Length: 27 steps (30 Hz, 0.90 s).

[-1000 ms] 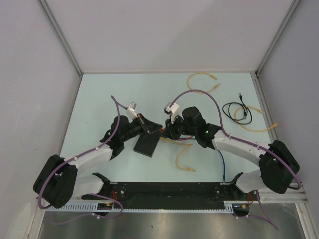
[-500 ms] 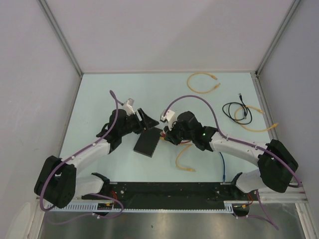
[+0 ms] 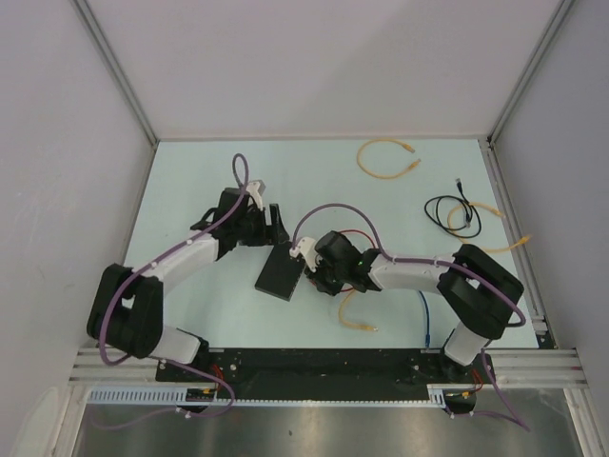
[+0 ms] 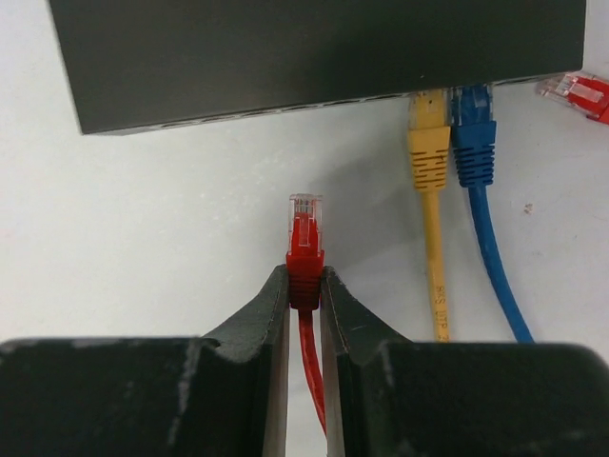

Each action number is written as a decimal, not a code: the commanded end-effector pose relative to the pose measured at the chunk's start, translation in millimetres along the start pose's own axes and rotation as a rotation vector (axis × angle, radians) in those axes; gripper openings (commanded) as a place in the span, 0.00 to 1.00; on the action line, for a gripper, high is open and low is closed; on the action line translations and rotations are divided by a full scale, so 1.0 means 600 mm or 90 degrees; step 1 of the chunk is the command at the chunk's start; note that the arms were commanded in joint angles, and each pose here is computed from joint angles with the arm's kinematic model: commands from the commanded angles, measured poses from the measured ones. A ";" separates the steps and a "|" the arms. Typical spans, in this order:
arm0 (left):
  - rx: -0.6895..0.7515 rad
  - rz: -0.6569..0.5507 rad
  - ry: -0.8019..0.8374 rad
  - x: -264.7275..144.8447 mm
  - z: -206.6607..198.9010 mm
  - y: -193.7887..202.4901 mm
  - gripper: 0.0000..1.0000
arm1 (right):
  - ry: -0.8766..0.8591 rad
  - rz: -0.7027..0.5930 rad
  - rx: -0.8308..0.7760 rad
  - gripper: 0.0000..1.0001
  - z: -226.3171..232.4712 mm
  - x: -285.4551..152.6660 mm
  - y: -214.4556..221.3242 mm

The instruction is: Insert the plug into the switch port

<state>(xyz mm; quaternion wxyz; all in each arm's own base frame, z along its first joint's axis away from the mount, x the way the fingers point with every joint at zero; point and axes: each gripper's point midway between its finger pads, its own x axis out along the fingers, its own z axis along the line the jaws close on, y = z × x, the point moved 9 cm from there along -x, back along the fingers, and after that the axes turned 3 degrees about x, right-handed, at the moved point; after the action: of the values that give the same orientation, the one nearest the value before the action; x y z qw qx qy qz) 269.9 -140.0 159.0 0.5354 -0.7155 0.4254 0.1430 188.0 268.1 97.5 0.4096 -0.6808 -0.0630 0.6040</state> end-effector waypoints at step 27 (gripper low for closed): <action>0.081 0.165 0.085 0.077 0.027 0.033 0.73 | 0.063 0.011 -0.018 0.00 -0.029 0.046 -0.073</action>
<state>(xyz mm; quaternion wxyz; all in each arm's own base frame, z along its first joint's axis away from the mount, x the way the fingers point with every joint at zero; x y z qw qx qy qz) 278.5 -145.0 102.6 0.5277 -0.6302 0.5453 0.1645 222.2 293.0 94.3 0.4070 -0.6958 -0.0301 0.5911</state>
